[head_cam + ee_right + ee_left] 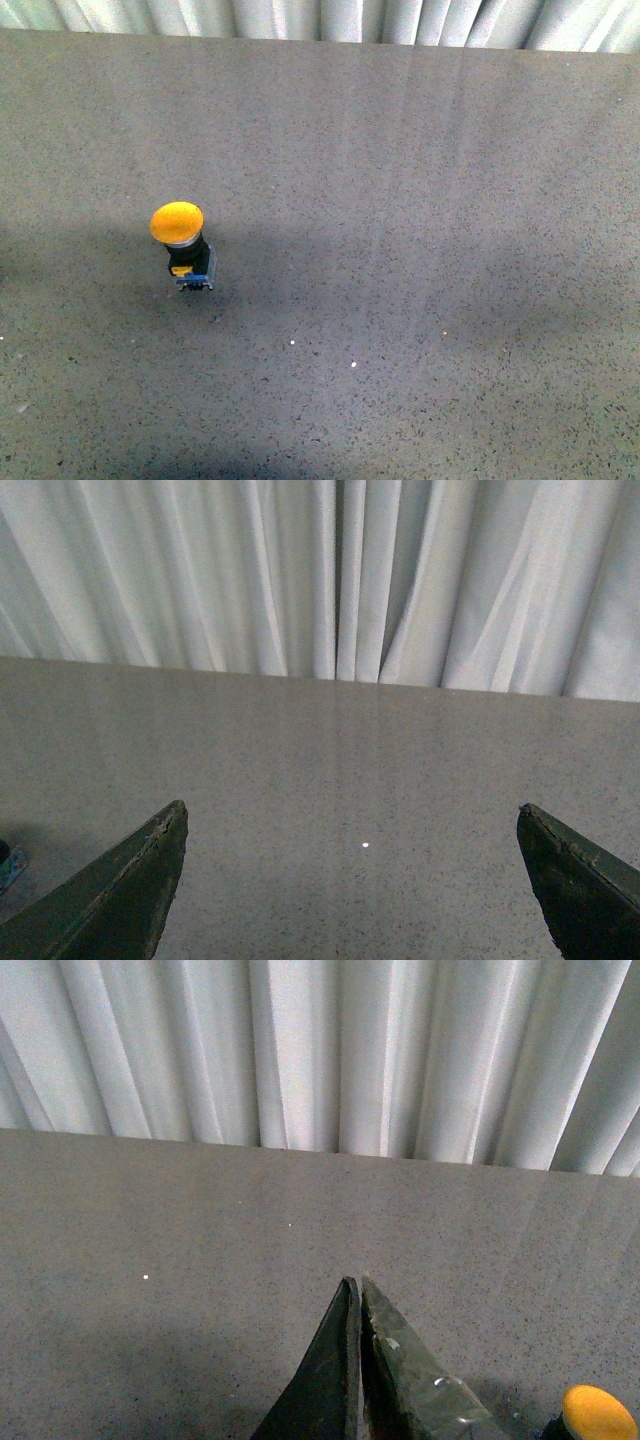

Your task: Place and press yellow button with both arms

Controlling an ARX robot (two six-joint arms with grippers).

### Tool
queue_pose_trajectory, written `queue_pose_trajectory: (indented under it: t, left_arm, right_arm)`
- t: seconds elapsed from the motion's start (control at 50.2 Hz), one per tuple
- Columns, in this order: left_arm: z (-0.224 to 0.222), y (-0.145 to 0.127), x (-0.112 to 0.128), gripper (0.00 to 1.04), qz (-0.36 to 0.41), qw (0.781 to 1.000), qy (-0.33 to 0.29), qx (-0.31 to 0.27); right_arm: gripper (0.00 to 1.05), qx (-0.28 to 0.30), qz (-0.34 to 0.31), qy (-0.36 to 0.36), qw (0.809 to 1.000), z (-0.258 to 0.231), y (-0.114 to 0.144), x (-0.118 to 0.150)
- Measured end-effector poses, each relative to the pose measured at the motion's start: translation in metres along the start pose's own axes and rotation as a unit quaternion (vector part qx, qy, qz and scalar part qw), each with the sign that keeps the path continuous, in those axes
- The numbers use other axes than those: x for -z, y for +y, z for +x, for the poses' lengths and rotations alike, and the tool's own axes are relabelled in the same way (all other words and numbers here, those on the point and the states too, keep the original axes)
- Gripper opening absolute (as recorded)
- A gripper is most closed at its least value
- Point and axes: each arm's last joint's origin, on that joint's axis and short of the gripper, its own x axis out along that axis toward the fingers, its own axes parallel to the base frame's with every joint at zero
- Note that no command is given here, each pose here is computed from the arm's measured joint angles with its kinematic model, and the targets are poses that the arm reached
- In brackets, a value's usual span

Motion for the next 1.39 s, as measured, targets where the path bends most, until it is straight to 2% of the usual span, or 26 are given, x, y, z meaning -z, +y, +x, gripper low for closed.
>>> queue_pose_trajectory:
  t: [0.219, 0.259, 0.319, 0.378, 0.538, 0.677, 0.797, 0.896, 1.076, 1.215, 1.394]
  left_arm:
    - [-0.012, 0.0, -0.004, 0.01, 0.0, 1.0, -0.007, 0.0]
    - [-0.014, 0.0, -0.005, 0.01, 0.0, 1.0, -0.008, 0.0]
    - [-0.016, 0.0, -0.005, 0.01, 0.0, 1.0, -0.009, 0.0]
    - [-0.018, 0.0, -0.006, 0.01, 0.0, 1.0, -0.01, 0.0]
    - [-0.022, 0.0, -0.007, 0.01, 0.0, 1.0, -0.011, 0.0]
    - [-0.026, 0.0, -0.007, 0.01, 0.0, 1.0, -0.013, 0.0]
    - [-0.029, 0.0, -0.007, 0.01, 0.0, 1.0, -0.012, 0.0]
    - [-0.031, 0.0, -0.007, 0.01, 0.0, 1.0, -0.013, 0.0]
    - [-0.034, 0.0, -0.007, 0.01, 0.0, 1.0, -0.013, 0.0]
    - [-0.036, 0.0, -0.006, 0.01, 0.0, 1.0, -0.013, 0.0]
    - [-0.046, 0.0, -0.002, 0.01, 0.0, 1.0, 0.001, 0.0]
  right_arm:
    - [0.96, 0.0, 0.0, 0.0, 1.0, 0.0, 0.0, 0.0]
    - [0.96, -0.009, -0.001, 0.024, 1.0, 0.001, 0.0, 0.001]
    - [0.96, -0.036, 0.0, 0.134, 0.99, 0.003, -0.001, -0.001]
    - [0.96, -0.044, -0.002, 0.19, 0.981, 0.014, -0.004, -0.008]
    - [0.96, -0.034, -0.048, 0.191, 0.98, 0.056, -0.009, -0.033]
    - [0.96, -0.064, -0.073, 0.198, 0.976, 0.097, 0.002, -0.033]
    - [0.96, -0.108, -0.088, 0.218, 0.966, 0.148, 0.032, -0.02]
    - [0.96, -0.147, -0.087, 0.249, 0.953, 0.194, 0.077, -0.004]
    - [0.95, -0.206, -0.08, 0.28, 0.934, 0.231, 0.136, 0.009]
    - [0.76, -0.238, -0.082, 0.287, 0.924, 0.248, 0.174, 0.012]
    - [0.51, -0.256, -0.085, 0.289, 0.918, 0.26, 0.203, 0.015]
